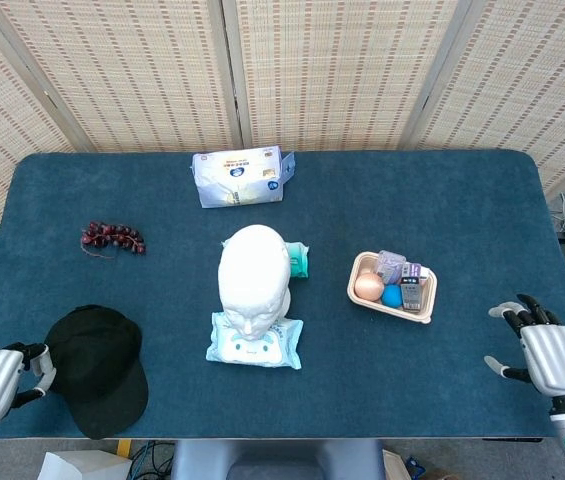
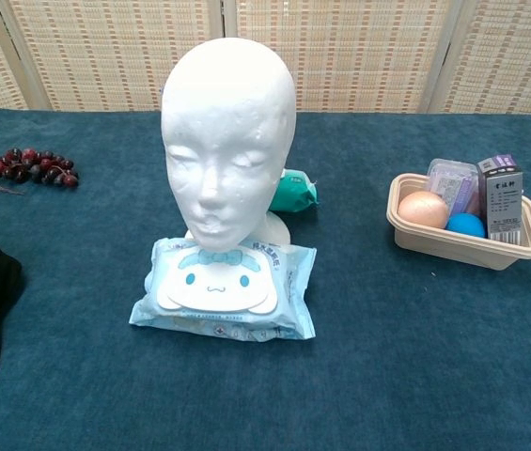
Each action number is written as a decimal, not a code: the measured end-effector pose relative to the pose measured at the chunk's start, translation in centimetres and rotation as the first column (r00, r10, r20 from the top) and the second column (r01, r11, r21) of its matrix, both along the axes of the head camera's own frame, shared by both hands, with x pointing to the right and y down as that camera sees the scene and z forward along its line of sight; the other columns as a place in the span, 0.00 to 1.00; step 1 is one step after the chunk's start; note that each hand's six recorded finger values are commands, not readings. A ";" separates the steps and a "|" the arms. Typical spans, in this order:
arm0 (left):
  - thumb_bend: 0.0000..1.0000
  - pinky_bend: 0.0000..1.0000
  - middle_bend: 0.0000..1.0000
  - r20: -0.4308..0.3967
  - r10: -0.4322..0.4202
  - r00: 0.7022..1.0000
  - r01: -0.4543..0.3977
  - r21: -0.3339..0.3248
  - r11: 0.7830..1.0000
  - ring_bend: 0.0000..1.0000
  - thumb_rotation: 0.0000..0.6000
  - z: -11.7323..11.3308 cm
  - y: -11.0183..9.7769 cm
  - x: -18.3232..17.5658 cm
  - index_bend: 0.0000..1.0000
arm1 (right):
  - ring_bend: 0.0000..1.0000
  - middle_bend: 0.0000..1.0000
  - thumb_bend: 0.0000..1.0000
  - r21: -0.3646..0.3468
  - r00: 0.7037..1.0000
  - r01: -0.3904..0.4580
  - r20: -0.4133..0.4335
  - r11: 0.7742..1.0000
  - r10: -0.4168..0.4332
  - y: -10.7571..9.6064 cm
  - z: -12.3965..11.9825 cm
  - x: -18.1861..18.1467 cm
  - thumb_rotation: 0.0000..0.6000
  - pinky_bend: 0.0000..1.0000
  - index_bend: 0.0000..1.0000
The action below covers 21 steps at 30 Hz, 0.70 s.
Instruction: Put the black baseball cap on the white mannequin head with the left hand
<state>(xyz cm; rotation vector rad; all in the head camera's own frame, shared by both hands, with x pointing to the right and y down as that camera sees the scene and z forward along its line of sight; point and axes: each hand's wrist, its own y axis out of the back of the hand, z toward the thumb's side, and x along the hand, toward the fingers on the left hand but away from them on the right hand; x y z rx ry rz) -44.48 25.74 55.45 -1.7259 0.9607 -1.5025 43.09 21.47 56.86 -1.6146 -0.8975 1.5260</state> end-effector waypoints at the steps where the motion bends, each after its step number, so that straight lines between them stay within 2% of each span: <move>1: 0.69 0.76 0.67 -0.004 0.003 1.000 -0.003 -0.008 1.000 0.59 1.00 -0.1 0.1 0.1 0.66 | 0.15 0.30 0.00 -0.001 1.000 0.000 -0.001 1.000 0.000 0.0 0.0 0.0 1.00 0.29 0.33; 4: 0.82 0.76 0.67 -0.020 0.019 1.000 -0.020 -0.036 0.999 0.59 1.00 -0.5 0.5 0.4 0.66 | 0.15 0.30 0.00 0.001 1.000 -0.003 0.001 1.000 0.003 0.0 0.0 0.0 1.00 0.29 0.33; 8: 0.89 0.76 0.67 -0.045 0.047 0.998 -0.050 -0.080 0.996 0.60 1.00 -0.7 1.0 0.8 0.65 | 0.15 0.30 0.00 0.001 1.000 -0.005 0.000 1.000 0.005 0.0 -0.1 0.1 1.00 0.29 0.33; 14: 0.91 0.77 0.68 -0.109 0.072 0.991 -0.088 -0.146 0.985 0.61 1.00 -1.1 1.7 1.3 0.66 | 0.15 0.30 0.00 -0.001 1.000 -0.005 -0.004 1.000 0.005 -0.1 0.0 0.1 1.00 0.29 0.33; 21: 0.91 0.78 0.69 -0.162 0.082 0.983 -0.113 -0.189 0.975 0.62 1.00 -1.3 2.1 1.8 0.67 | 0.15 0.30 0.00 0.000 1.000 -0.005 -0.004 1.000 0.005 -0.1 0.0 0.1 1.00 0.29 0.33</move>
